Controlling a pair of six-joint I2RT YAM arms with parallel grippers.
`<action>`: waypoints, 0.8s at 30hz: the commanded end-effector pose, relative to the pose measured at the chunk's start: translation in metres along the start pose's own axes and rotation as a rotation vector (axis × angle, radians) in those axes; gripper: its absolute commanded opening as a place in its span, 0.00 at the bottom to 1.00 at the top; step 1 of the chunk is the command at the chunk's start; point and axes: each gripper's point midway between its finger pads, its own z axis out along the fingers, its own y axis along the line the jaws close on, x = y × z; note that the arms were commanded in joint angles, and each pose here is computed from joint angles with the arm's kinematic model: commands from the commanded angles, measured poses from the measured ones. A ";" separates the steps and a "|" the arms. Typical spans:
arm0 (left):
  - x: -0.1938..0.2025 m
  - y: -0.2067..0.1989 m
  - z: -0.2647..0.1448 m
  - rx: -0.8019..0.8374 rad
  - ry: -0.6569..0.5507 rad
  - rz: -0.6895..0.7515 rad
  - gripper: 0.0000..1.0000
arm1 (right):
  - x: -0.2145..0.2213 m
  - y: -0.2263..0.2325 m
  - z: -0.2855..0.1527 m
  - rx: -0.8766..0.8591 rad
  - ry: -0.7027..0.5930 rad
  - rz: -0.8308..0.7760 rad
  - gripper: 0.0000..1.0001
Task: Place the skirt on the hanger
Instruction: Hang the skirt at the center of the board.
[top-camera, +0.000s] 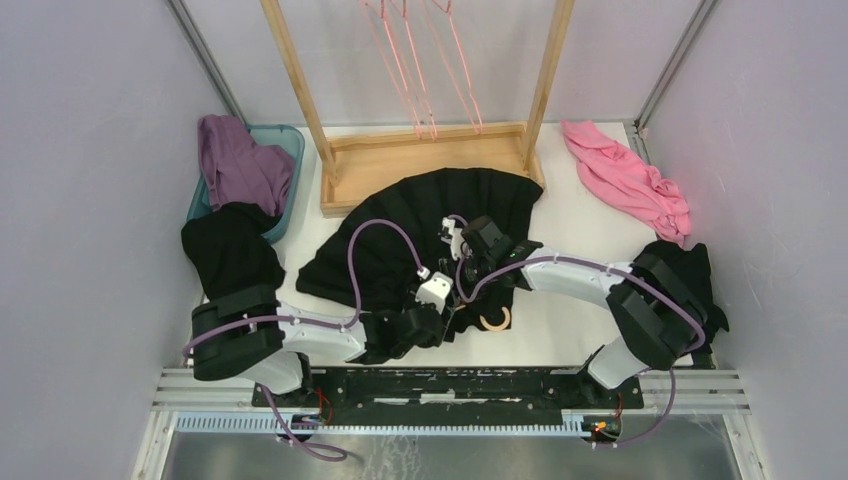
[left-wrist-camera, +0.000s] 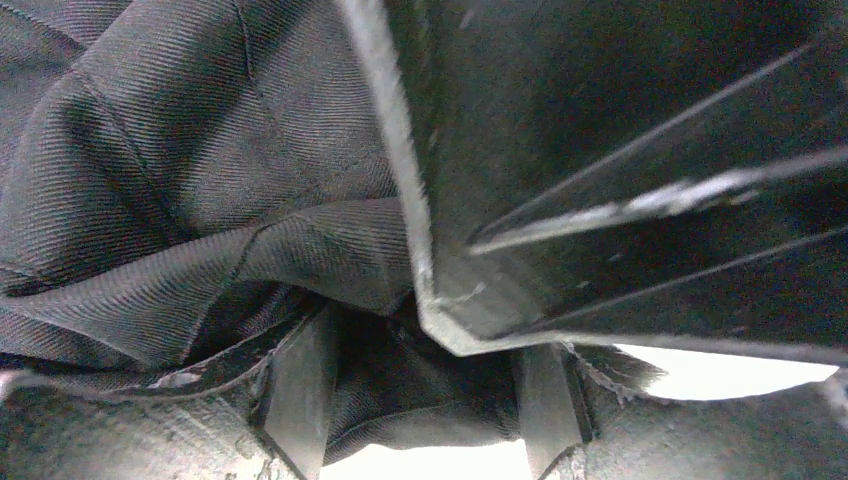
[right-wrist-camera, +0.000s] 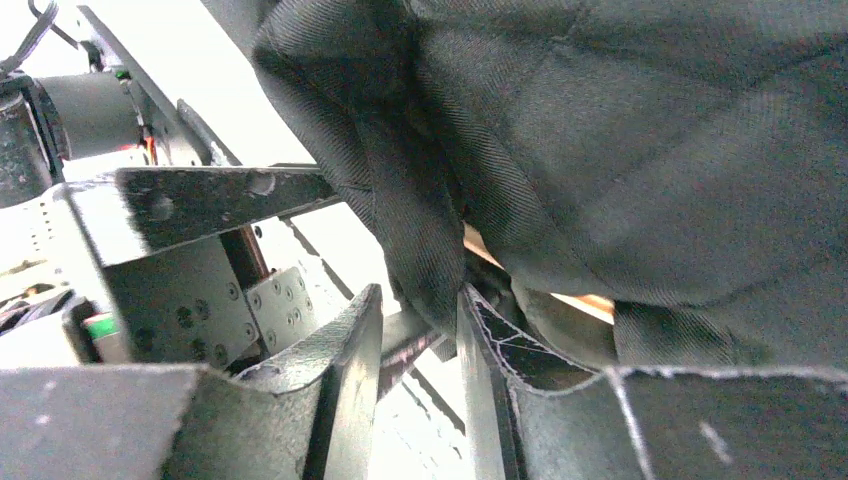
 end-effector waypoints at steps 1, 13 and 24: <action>0.014 -0.001 0.006 0.013 0.054 0.034 0.61 | -0.015 0.015 -0.037 0.026 -0.069 -0.049 0.38; 0.007 0.003 0.001 -0.003 0.042 0.024 0.20 | -0.016 -0.062 -0.116 0.496 -0.177 -0.060 0.41; 0.002 0.001 -0.013 0.031 0.032 -0.039 0.16 | -0.006 -0.148 -0.121 0.624 -0.282 0.173 0.50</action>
